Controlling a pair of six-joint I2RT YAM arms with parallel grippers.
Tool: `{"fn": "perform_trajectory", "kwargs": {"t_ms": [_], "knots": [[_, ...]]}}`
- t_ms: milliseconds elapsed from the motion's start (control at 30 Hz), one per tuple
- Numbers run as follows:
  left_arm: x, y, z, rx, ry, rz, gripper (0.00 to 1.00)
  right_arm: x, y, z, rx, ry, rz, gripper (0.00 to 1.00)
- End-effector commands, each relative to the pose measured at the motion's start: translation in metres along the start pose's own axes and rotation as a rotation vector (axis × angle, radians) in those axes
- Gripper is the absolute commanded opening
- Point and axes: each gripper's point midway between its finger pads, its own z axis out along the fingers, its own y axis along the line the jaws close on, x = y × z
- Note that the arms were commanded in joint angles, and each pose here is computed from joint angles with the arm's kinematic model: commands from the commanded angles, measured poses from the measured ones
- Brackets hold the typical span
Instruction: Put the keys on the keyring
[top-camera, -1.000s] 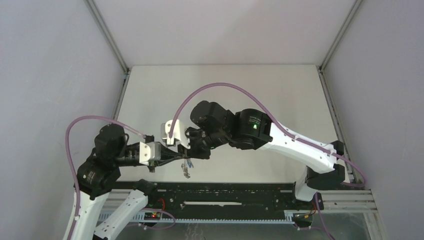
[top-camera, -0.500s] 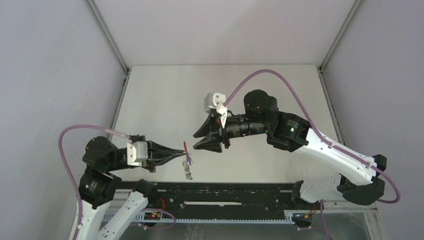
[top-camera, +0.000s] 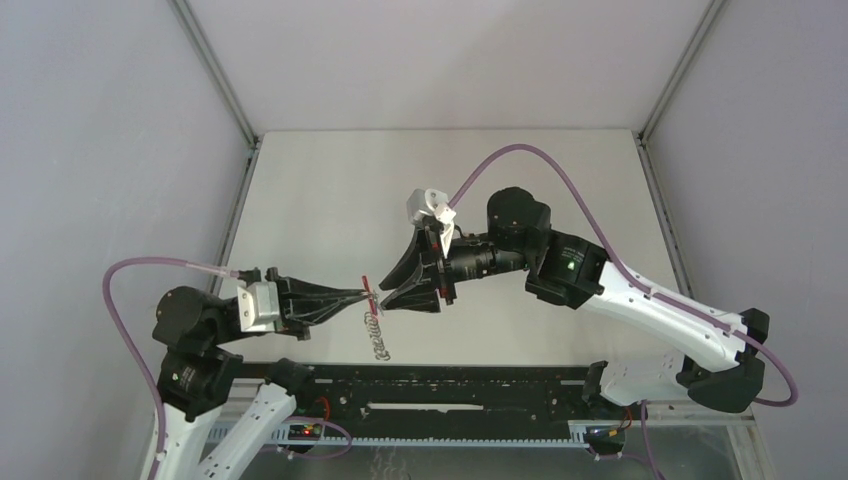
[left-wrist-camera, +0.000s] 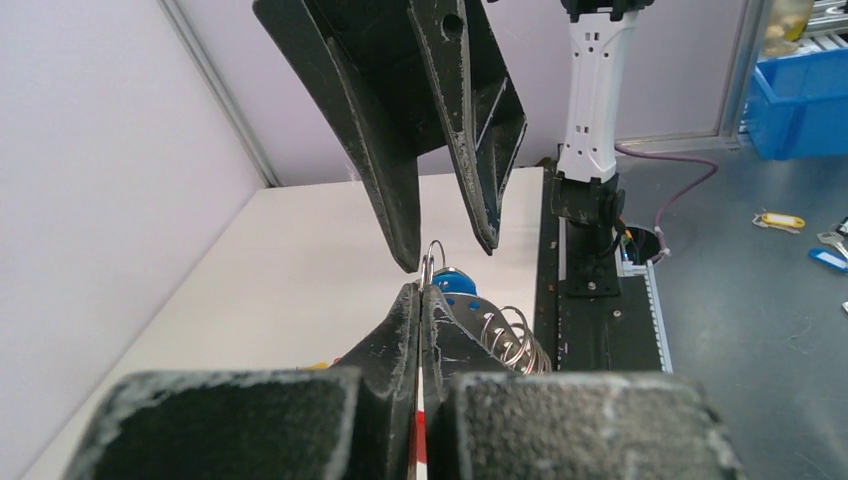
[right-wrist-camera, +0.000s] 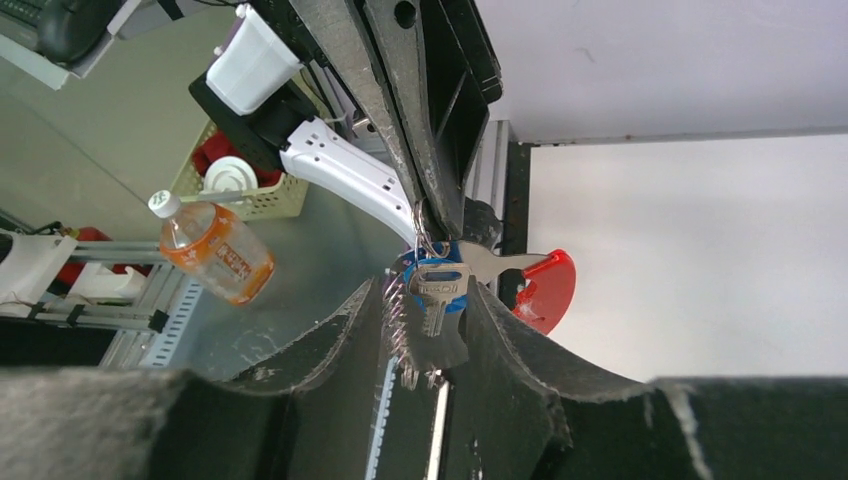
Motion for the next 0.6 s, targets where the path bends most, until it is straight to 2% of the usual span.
{"fn": "perform_trajectory", "kwargs": {"t_ms": [0,133,467,567], "knots": [[-0.006,0.005,-0.001,-0.038,-0.034,0.039,0.00,-0.024,0.011,-0.004,-0.038,-0.084,0.007,0.44],[-0.005,0.008,-0.002,-0.060,-0.037,0.053,0.00,-0.025,0.006,-0.001,-0.012,-0.095,0.027,0.44],[-0.013,0.019,-0.001,-0.127,-0.092,0.021,0.00,-0.030,-0.004,0.005,0.040,-0.142,0.036,0.32],[-0.017,0.022,0.000,-0.151,-0.131,-0.019,0.00,-0.030,-0.009,0.003,0.078,-0.144,0.041,0.21]]}}
